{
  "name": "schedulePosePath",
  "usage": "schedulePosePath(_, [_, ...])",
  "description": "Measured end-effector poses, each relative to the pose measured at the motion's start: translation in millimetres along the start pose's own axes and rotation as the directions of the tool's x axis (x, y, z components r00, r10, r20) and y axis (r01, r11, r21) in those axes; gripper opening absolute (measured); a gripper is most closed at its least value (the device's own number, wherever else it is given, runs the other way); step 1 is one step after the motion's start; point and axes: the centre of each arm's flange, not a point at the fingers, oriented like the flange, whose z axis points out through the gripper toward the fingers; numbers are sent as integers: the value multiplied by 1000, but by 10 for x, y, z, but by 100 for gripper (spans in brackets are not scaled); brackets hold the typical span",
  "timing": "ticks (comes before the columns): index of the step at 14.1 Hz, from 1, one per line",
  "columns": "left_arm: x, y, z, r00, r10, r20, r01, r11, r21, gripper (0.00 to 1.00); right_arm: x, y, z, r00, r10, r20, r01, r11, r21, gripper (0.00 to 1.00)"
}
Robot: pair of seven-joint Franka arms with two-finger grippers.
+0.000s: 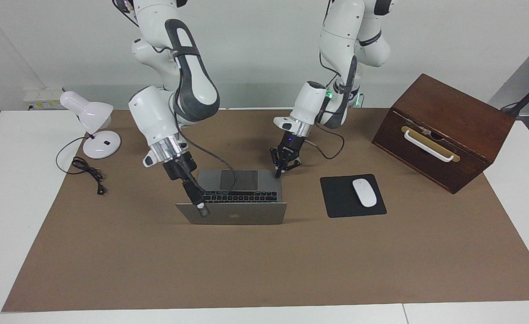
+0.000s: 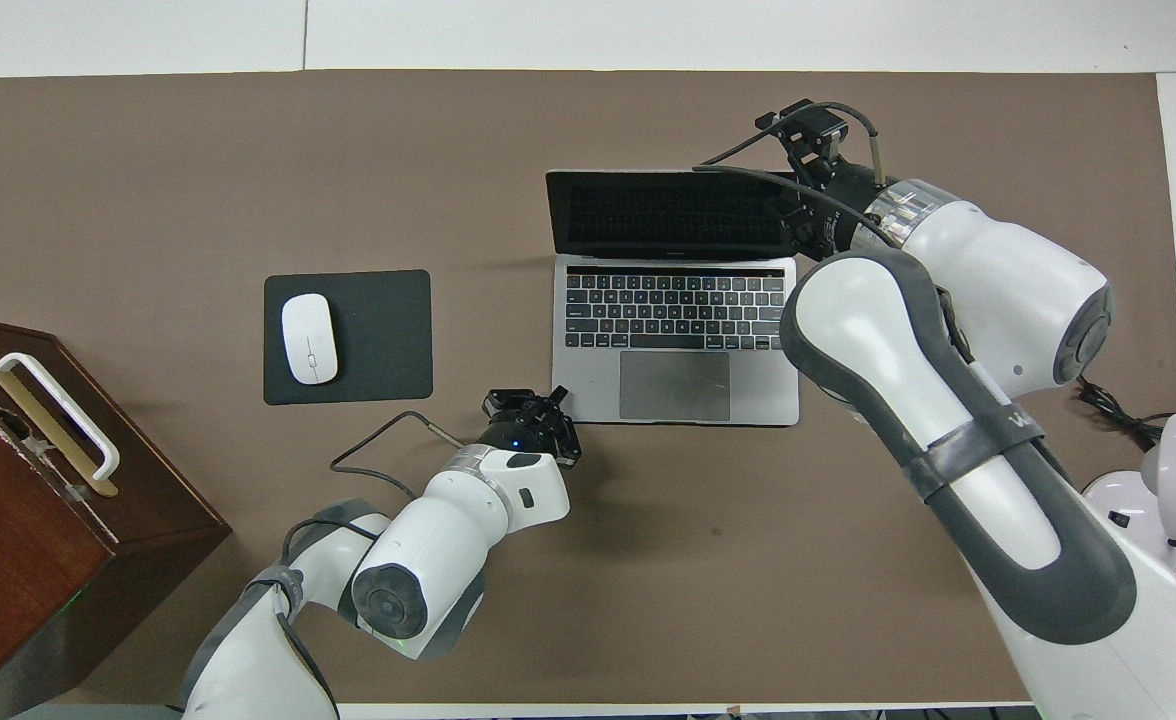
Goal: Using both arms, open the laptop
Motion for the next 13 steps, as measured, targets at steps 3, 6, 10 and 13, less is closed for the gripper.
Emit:
schedulePosePath(3, [0,0,0,1000,4,0,-4,1000,0,1,-127,-179,-22,999,15,28,-16,1000,26,100])
schedulePosePath(6, [0,0,0,1000,5,0,-5,1000,0,1,-369,-399,-69,996,62,63,-66,996,58,100])
schedulePosePath(10, [0,-8,0,1000,-4,0,4,1000,3,1,-666,-779,-405,990,109,92,-122,982,145,100])
schedulePosePath(13, [0,-74,-1,999,-44,0,44,999,19,1,-866,-1305,-874,989,110,96,-133,948,290,100])
